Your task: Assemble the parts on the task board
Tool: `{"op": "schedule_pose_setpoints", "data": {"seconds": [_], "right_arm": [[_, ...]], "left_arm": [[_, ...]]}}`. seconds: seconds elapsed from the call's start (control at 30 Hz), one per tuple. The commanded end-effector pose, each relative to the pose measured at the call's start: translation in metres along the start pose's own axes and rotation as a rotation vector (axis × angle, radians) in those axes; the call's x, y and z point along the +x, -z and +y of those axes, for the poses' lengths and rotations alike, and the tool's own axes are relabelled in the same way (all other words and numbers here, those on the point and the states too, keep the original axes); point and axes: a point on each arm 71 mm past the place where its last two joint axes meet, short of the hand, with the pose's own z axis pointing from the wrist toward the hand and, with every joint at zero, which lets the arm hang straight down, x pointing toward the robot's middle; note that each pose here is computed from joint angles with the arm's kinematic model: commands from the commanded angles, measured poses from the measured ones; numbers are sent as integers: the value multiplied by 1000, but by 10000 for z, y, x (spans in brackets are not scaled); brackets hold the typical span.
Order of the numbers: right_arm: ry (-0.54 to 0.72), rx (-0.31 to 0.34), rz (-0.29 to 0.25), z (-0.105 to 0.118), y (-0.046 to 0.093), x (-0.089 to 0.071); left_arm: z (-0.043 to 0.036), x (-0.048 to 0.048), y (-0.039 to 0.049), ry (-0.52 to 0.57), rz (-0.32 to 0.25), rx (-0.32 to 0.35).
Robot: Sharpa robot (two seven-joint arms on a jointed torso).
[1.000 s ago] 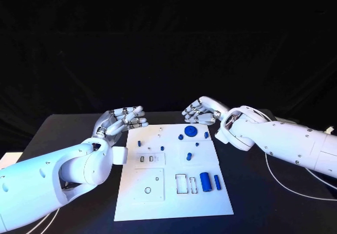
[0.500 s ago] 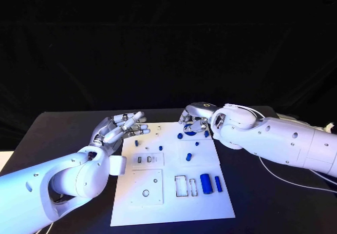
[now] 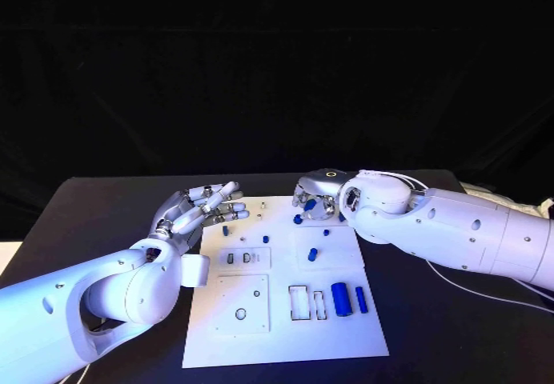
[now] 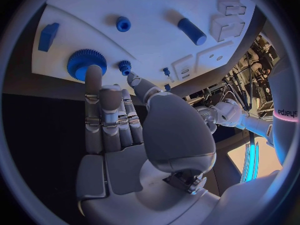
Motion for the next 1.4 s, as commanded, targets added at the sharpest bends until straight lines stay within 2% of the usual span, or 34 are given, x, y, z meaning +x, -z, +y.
{"op": "schedule_pose_setpoints", "data": {"seconds": [0.03,0.83,1.4], "right_arm": [[53,11,51,2,-19,40],[69,-3,102,24,-90,130],[59,-17,96,43,-122,153]], "left_arm": [[-15,33,2,15,21,5],[-26,14,25,13,18,1],[-30,-1,25,10,15,0]]}}
